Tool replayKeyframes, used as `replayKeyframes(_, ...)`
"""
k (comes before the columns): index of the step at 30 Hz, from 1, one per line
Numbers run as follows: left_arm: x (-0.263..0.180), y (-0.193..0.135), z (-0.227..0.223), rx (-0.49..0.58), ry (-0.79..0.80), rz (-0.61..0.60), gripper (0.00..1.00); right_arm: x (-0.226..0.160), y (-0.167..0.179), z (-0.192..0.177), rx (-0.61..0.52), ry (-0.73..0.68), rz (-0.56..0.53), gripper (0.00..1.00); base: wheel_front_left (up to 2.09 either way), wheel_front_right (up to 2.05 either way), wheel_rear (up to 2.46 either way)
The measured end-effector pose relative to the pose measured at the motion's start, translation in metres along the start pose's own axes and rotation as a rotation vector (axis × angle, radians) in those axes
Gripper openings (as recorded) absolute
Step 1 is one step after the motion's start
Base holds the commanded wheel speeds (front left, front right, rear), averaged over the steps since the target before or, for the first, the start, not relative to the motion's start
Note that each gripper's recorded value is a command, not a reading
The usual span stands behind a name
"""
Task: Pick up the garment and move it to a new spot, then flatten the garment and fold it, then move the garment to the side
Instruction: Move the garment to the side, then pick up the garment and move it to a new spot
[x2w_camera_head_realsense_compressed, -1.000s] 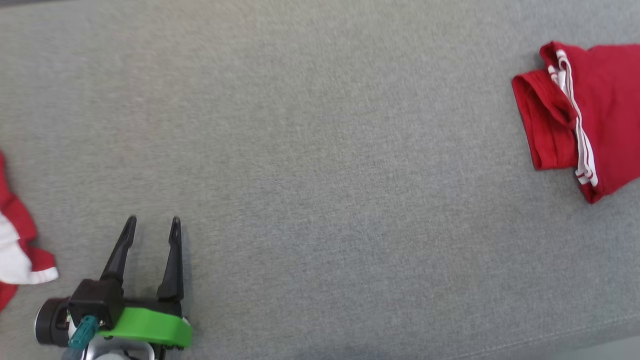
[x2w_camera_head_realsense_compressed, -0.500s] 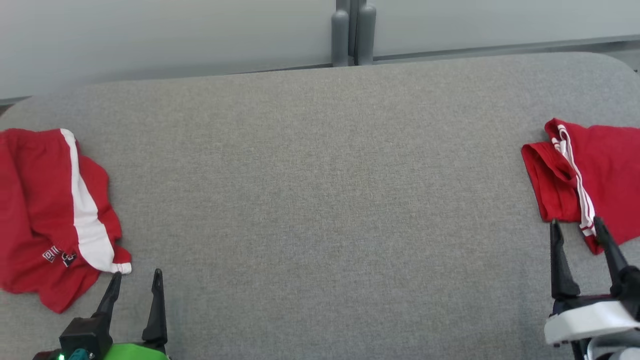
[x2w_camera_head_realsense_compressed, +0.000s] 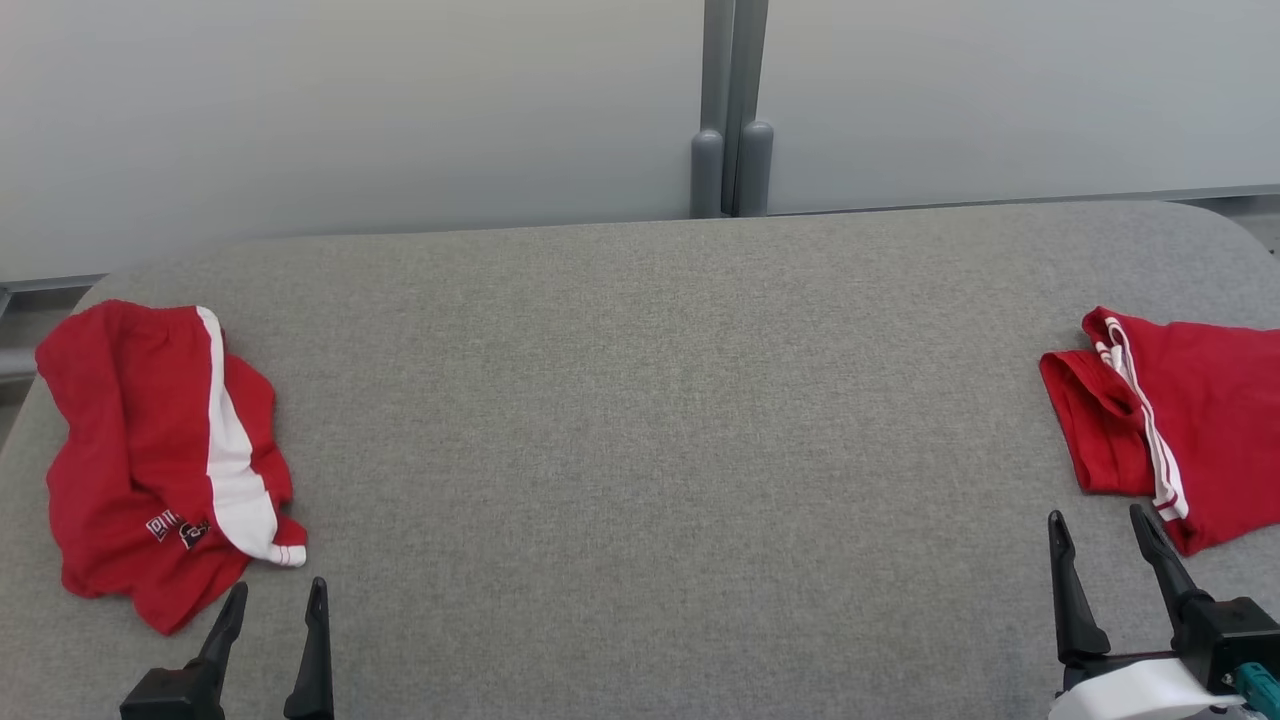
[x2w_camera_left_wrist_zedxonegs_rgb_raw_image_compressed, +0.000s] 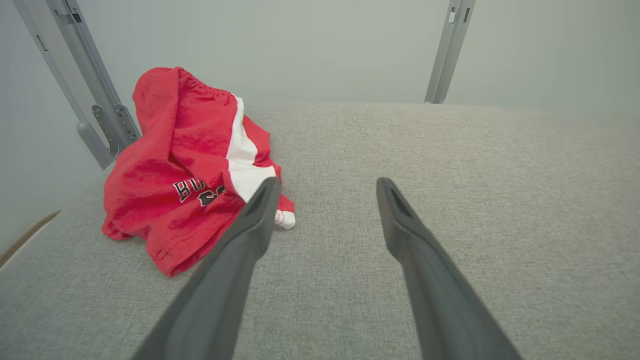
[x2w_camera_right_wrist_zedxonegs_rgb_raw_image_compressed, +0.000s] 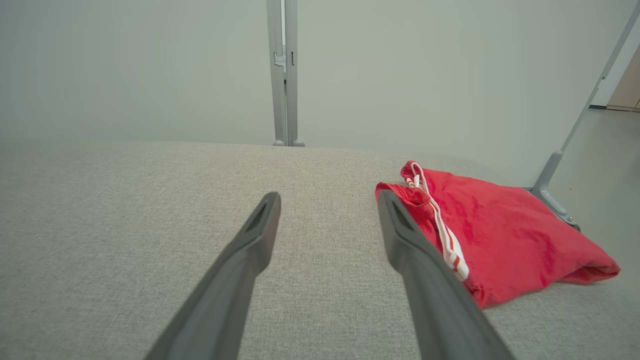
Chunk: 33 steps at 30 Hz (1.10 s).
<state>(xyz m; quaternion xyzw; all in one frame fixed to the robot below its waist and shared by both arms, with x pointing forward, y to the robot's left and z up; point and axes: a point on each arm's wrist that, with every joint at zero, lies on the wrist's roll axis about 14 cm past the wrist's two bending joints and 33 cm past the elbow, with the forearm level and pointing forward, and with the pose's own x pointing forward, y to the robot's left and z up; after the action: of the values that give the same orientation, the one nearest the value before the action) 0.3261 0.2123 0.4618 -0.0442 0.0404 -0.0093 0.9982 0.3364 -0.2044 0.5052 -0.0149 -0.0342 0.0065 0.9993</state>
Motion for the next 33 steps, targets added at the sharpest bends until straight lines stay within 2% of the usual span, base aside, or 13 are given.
replayKeyframes(13,-0.007,0.001,-0.002,-0.023,-0.006,0.005,1.0,0.005,0.003,0.001,-0.005,-0.004,0.007,1.0,0.0,0.0,0.0)
replayKeyframes(18,-0.014,0.012,0.004,-0.015,-0.025,0.043,1.0,0.012,0.018,0.002,-0.002,-0.009,0.054,1.0,0.0,0.0,0.0)
replayKeyframes(24,-0.034,0.035,0.009,-0.008,-0.052,0.131,1.0,0.027,0.064,0.002,0.014,-0.012,0.193,1.0,0.0,0.0,0.0)
replayKeyframes(33,-0.098,0.083,0.005,-0.017,-0.067,0.343,1.0,0.043,0.171,0.018,0.056,-0.053,0.501,1.0,0.0,0.0,0.0)
